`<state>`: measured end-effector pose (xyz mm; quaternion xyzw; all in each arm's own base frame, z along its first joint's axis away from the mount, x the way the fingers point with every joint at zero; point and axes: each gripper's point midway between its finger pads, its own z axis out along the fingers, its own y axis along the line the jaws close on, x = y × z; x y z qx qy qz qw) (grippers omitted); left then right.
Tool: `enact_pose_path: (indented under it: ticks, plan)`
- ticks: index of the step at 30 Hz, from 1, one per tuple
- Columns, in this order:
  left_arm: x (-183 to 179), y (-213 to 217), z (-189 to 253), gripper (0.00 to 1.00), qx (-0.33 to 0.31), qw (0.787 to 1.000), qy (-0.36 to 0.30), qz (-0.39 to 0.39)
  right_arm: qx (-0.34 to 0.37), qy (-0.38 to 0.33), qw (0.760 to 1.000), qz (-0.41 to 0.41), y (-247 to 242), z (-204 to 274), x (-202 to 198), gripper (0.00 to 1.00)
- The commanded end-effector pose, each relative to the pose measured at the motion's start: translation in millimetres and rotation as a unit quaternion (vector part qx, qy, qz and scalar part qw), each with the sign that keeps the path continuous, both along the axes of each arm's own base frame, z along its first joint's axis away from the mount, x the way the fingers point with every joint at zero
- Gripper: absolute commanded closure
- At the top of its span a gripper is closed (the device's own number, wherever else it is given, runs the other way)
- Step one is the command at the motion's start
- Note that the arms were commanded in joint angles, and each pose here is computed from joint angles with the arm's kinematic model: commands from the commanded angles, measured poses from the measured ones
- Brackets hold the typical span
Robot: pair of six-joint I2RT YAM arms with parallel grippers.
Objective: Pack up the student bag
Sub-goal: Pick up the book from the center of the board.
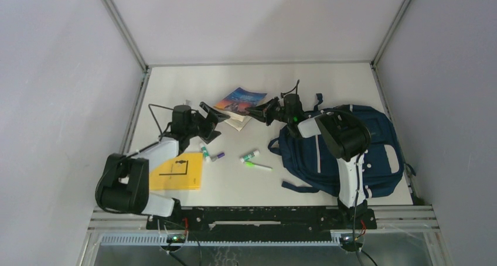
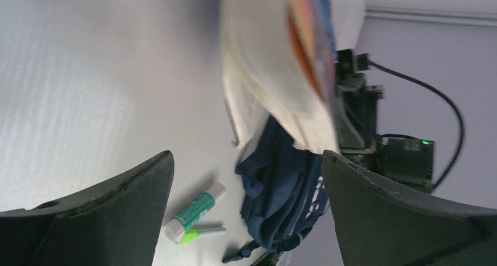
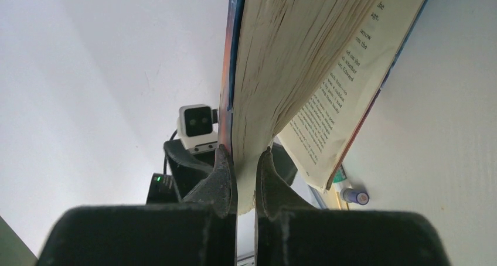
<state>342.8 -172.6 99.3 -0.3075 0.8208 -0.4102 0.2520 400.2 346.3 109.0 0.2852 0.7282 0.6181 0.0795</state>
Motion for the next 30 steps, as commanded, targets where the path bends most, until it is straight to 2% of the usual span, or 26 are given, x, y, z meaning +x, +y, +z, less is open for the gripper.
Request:
enact_pose_path:
  ticks: [1,5,20,30]
  plan:
    - [14.8,3.1,56.0,0.00,-0.040,0.993,-0.105,0.035,0.074,-0.124,0.989,0.016,6.3,78.1,0.0,1.00]
    - [22.7,3.4,63.3,0.00,-0.053,0.990,-0.122,0.047,0.075,-0.124,0.989,0.016,7.3,77.8,-0.6,1.00]
    - [44.5,-10.7,42.8,0.00,-0.057,0.994,-0.086,0.024,0.075,-0.123,0.989,0.018,8.0,77.8,-1.4,1.00]
    - [68.5,-34.7,55.3,0.00,-0.080,0.992,-0.100,0.002,0.079,-0.112,0.990,0.019,10.4,74.0,-2.1,1.00]
